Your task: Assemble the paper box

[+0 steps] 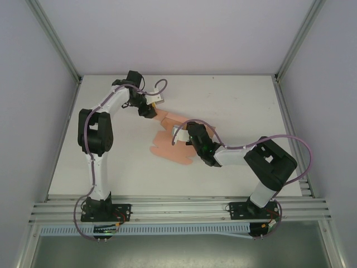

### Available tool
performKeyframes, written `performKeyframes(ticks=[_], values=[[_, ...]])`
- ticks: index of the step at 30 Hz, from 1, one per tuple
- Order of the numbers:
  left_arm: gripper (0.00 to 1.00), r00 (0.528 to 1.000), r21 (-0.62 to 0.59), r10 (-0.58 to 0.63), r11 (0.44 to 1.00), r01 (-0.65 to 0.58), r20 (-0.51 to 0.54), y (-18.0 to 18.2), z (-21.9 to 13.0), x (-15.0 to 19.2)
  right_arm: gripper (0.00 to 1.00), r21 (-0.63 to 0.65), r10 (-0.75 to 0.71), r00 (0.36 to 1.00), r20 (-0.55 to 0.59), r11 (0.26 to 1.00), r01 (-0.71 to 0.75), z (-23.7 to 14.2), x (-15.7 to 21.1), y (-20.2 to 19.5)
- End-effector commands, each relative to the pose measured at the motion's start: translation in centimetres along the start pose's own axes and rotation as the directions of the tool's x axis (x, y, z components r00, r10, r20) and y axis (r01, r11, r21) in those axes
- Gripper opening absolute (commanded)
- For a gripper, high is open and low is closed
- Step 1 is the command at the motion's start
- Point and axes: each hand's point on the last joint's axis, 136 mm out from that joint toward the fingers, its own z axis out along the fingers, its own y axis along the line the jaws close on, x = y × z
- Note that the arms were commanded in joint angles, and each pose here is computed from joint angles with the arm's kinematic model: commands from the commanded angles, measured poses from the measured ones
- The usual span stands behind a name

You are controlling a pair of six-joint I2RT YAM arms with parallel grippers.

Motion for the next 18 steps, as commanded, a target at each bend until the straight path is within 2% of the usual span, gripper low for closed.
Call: performKeyframes(ticks=[1,5,10,14,18], values=[[0.44,1.0,-0.019,0.025,1.0,-0.025,0.014,-0.6,-0.4,-0.7,0.0,-0.122,-0.034,0.998,-0.056,0.992,0.027,-0.2,1.8,3.2],[0.42,0.999,-0.014,0.037,0.999,-0.037,0.025,-1.1,-0.3,-1.5,0.0,-0.123,-0.038,0.998,-0.056,0.992,0.031,-0.2,1.7,3.3],[0.27,0.999,-0.026,0.042,0.999,-0.042,0.013,-1.1,0.2,-1.8,0.0,-0.119,-0.038,0.998,-0.059,0.992,0.031,-0.1,1.6,3.2],[0.19,0.999,-0.003,0.021,1.0,-0.021,0.028,-1.7,0.4,-2.5,0.0,-0.121,-0.039,0.997,-0.065,0.992,0.031,-0.1,1.8,3.3],[0.07,0.999,-0.047,-0.049,0.998,0.049,-0.019,-1.6,-0.2,-2.6,0.0,-0.102,-0.037,0.995,-0.089,0.994,0.028,0.0,2.0,2.9]])
